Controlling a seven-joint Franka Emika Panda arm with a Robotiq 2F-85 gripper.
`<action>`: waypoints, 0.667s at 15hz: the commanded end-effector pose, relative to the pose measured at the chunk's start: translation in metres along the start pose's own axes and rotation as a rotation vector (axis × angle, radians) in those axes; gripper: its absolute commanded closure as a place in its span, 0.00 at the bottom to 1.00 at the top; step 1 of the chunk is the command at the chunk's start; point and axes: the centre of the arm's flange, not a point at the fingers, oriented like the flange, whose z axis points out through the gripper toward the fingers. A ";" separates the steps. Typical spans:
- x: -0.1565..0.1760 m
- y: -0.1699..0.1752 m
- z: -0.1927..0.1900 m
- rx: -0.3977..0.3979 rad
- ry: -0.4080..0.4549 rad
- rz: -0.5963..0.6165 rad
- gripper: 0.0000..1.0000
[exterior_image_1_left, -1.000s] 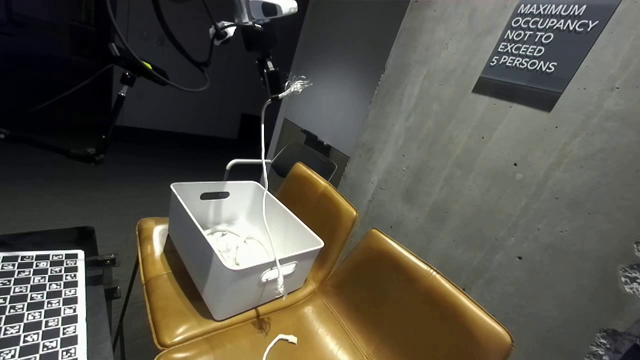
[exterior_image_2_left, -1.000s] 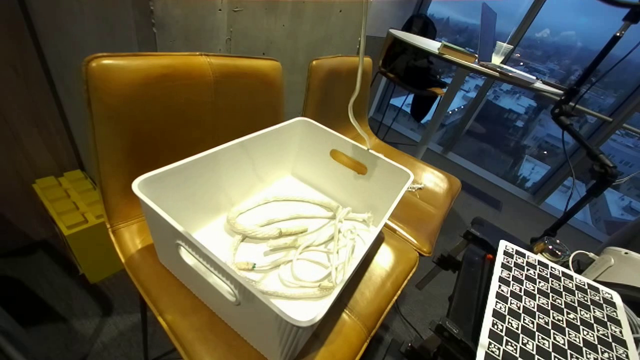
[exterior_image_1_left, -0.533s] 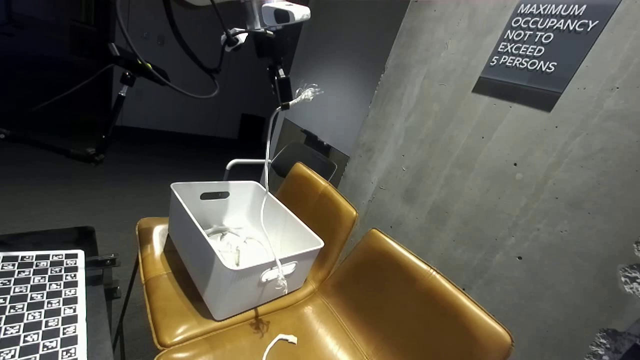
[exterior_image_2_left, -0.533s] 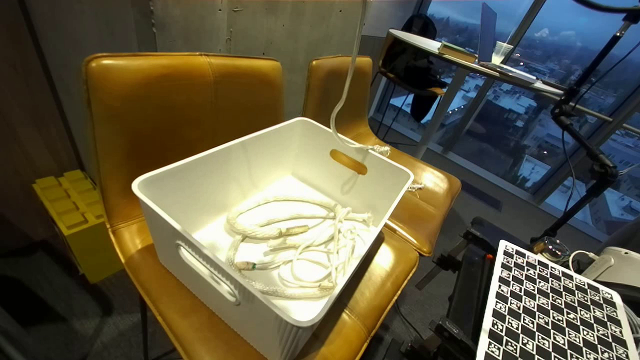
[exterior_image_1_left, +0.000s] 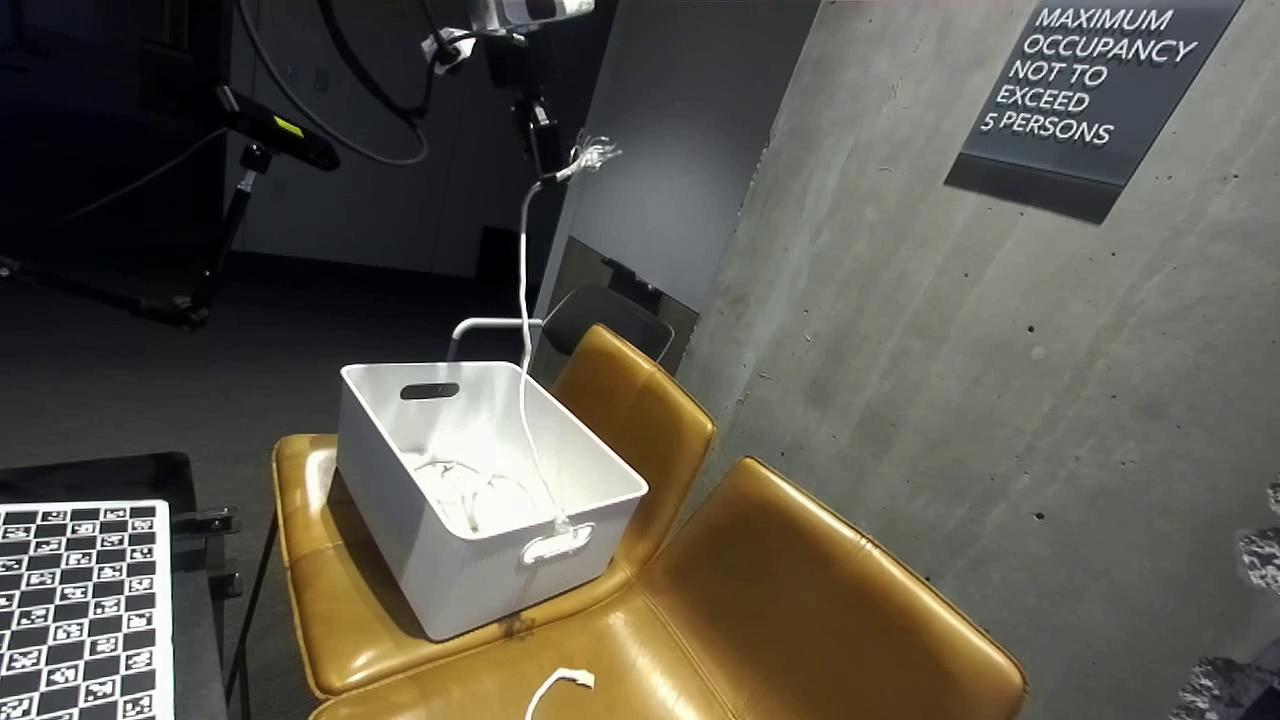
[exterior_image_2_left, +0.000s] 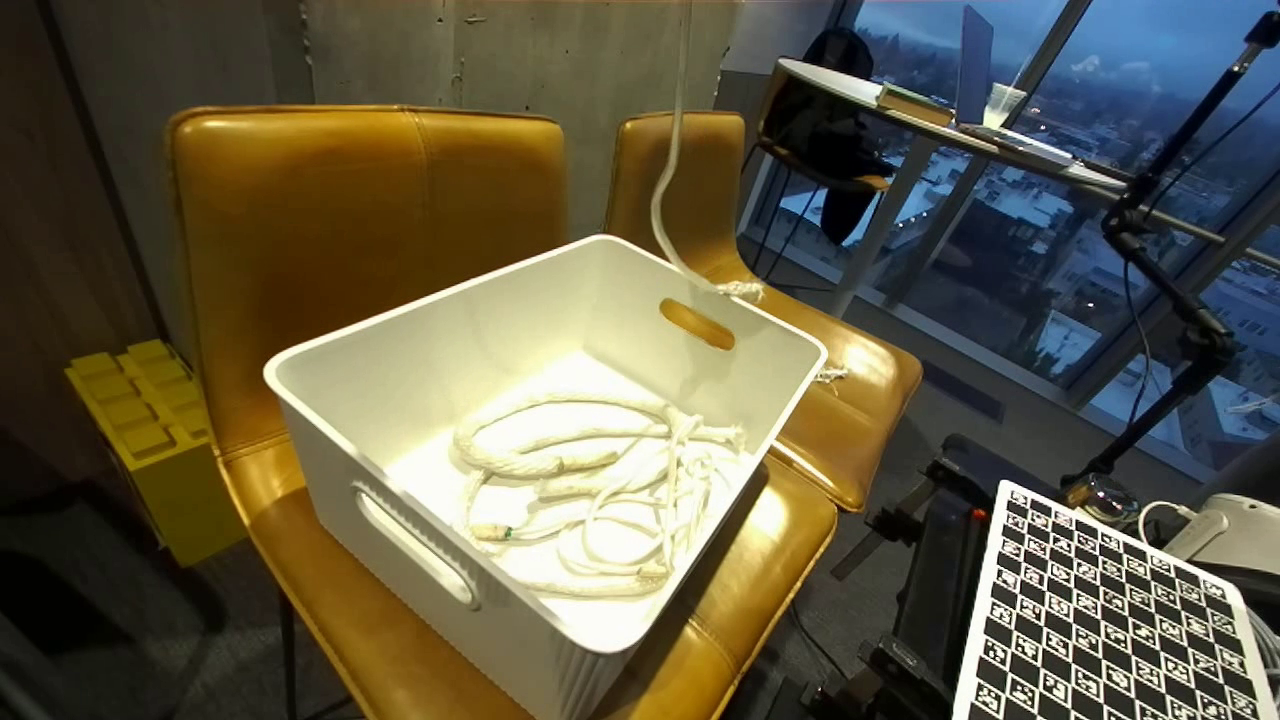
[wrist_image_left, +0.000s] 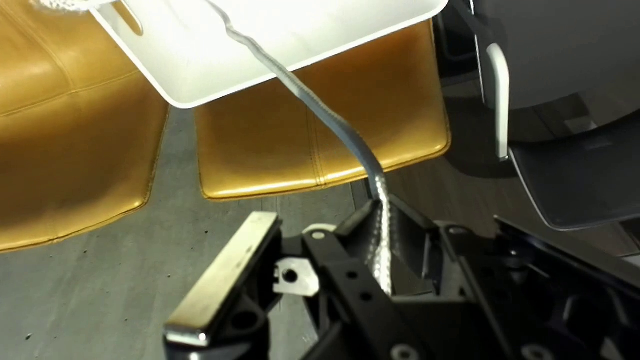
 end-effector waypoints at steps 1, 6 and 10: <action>-0.032 -0.015 0.038 -0.023 -0.052 -0.025 0.97; -0.064 0.014 0.106 -0.093 -0.142 -0.049 0.64; -0.097 0.064 0.136 -0.119 -0.193 -0.074 0.36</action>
